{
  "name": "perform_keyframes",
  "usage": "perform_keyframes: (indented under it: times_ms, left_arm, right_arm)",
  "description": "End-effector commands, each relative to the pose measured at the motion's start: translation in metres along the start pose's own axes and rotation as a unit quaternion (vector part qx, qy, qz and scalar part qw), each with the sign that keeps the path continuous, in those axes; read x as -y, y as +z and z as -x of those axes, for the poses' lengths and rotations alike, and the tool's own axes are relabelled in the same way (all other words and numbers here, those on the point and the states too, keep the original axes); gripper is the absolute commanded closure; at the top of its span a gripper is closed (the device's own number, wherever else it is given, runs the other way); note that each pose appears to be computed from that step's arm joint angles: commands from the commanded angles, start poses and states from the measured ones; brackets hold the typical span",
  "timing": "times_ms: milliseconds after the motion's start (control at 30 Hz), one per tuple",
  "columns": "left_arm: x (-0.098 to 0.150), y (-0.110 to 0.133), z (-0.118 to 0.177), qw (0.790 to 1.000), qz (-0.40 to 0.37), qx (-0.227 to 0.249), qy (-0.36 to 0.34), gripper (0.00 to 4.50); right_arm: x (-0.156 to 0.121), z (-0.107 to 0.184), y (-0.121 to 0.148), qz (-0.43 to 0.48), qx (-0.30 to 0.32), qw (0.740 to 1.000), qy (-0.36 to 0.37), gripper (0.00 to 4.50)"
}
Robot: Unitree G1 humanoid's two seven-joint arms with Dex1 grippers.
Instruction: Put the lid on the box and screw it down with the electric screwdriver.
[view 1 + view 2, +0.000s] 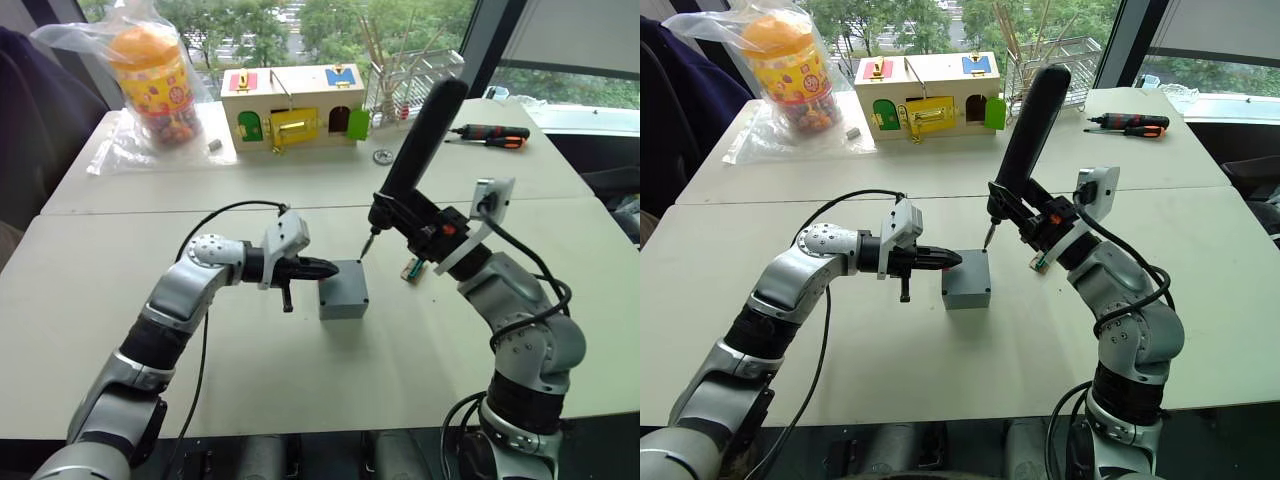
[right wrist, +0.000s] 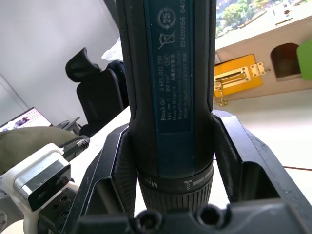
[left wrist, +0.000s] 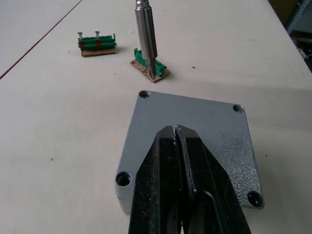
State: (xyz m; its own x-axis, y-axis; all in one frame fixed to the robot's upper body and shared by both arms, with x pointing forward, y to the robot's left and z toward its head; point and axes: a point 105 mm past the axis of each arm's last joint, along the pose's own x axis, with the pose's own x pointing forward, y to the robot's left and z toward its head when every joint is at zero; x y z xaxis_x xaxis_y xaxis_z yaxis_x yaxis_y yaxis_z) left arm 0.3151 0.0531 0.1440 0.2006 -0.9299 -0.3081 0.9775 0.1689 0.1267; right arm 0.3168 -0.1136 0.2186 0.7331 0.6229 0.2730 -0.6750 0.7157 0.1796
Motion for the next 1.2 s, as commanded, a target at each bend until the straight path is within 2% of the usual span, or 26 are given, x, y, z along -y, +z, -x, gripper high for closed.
perform_keyframes:
  times_ms: [33, 467, 733, 1000, 1200]
  left_arm:
    - [0.005, -0.001, -0.003, 1.0, -0.023, -0.01, -0.008, 4.5]
    - [0.004, 0.001, -0.005, 1.0, -0.018, -0.001, -0.009, 4.5]
    - [0.003, -0.001, -0.008, 1.0, -0.019, -0.001, -0.012, 4.5]
    - [0.003, -0.007, -0.009, 1.0, -0.012, -0.01, -0.01, 4.5]
    - [0.003, -0.01, -0.008, 1.0, -0.006, -0.01, -0.003, 4.5]
  right_arm:
    - [-0.008, -0.004, 0.011, 0.026, 0.033, 0.999, 0.016, 2.71]
    - [0.005, 0.003, 0.003, 0.031, 0.028, 0.999, -0.008, 2.71]
    - [-0.003, 0.004, -0.023, 0.073, -0.03, 0.997, 0.014, 2.71]
    - [0.001, 0.0, -0.057, 0.12, -0.105, 0.987, 0.01, 2.71]
    - [0.001, 0.006, -0.074, 0.102, -0.127, 0.987, 0.008, 2.71]
